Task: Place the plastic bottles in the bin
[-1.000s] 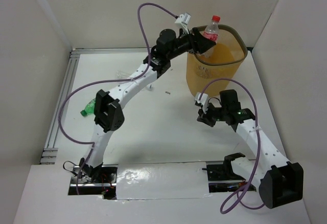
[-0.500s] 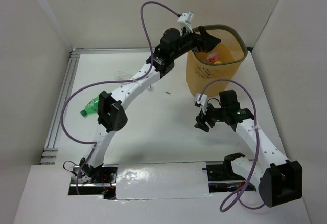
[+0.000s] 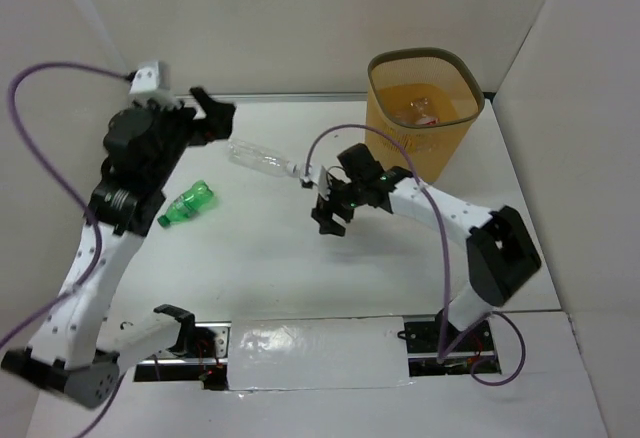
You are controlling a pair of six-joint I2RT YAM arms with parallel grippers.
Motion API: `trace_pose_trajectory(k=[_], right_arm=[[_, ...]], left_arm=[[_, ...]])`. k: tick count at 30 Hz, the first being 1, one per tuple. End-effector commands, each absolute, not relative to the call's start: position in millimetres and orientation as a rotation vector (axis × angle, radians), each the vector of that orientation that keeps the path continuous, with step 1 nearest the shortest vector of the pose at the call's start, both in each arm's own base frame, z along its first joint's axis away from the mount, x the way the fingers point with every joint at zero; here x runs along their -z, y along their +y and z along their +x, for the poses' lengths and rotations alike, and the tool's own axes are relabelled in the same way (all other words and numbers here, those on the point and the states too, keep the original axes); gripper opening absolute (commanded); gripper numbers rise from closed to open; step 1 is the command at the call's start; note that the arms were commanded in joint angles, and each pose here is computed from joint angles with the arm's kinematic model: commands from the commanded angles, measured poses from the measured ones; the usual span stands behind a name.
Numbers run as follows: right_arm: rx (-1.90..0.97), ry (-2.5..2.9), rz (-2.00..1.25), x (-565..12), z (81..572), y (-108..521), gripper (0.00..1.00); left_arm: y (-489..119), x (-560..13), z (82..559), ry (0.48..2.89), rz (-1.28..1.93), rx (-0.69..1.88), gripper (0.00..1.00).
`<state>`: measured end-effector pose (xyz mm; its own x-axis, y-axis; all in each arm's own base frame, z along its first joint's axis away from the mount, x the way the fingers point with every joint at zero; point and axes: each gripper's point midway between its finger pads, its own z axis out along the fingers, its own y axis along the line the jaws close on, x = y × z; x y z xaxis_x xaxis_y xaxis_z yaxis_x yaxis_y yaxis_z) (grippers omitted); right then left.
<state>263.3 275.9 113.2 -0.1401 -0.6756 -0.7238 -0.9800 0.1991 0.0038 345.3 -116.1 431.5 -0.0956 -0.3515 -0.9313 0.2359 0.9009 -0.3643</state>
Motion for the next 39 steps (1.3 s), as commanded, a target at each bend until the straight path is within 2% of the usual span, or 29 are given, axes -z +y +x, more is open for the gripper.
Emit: trace_pose_trajectory(k=[1, 2, 3, 4, 5, 6, 11, 20, 28, 33, 36, 39], right_arm=[[-0.624, 1.922, -1.312, -134, 322, 314, 0.87], [-0.601, 1.919, -1.275, -137, 344, 326, 0.89], [-0.577, 1.904, -1.242, -142, 360, 333, 1.00], [-0.560, 1.905, -1.233, -142, 367, 341, 1.00], [-0.515, 1.856, -1.192, -166, 391, 351, 1.00], [-0.510, 1.901, -1.197, -146, 399, 361, 1.00], [-0.479, 1.888, -1.202, -136, 452, 403, 1.00], [-0.530, 1.848, -1.211, -108, 476, 446, 1.00], [-0.432, 1.846, -1.202, -66, 492, 454, 1.00], [-0.403, 1.856, -1.220, -44, 497, 454, 1.00], [-0.424, 1.871, -1.239, -40, 491, 454, 0.92], [-0.520, 1.900, -1.224, -46, 486, 448, 0.60]], left_arm=[[-52, -350, 315, 1.811, -0.132, 0.158, 1.00], [-32, -348, 304, 1.807, -0.172, 0.103, 1.00], [-26, -338, 297, 1.832, -0.180, 0.065, 1.00], [-16, -315, 290, 1.892, -0.192, 0.000, 1.00], [-11, -306, 286, 1.913, -0.206, -0.023, 1.00], [-7, -295, 283, 1.945, -0.235, -0.030, 1.00], [10, -245, 272, 2.090, -0.380, -0.086, 1.00], [24, -181, 269, 2.255, -0.257, -0.241, 1.00], [17, -168, 289, 2.180, -0.067, -0.248, 1.00], [13, -144, 305, 2.232, -0.023, -0.251, 1.00], [11, -132, 315, 2.265, 0.014, -0.259, 1.00], [9, -126, 330, 2.272, 0.065, -0.270, 1.00]])
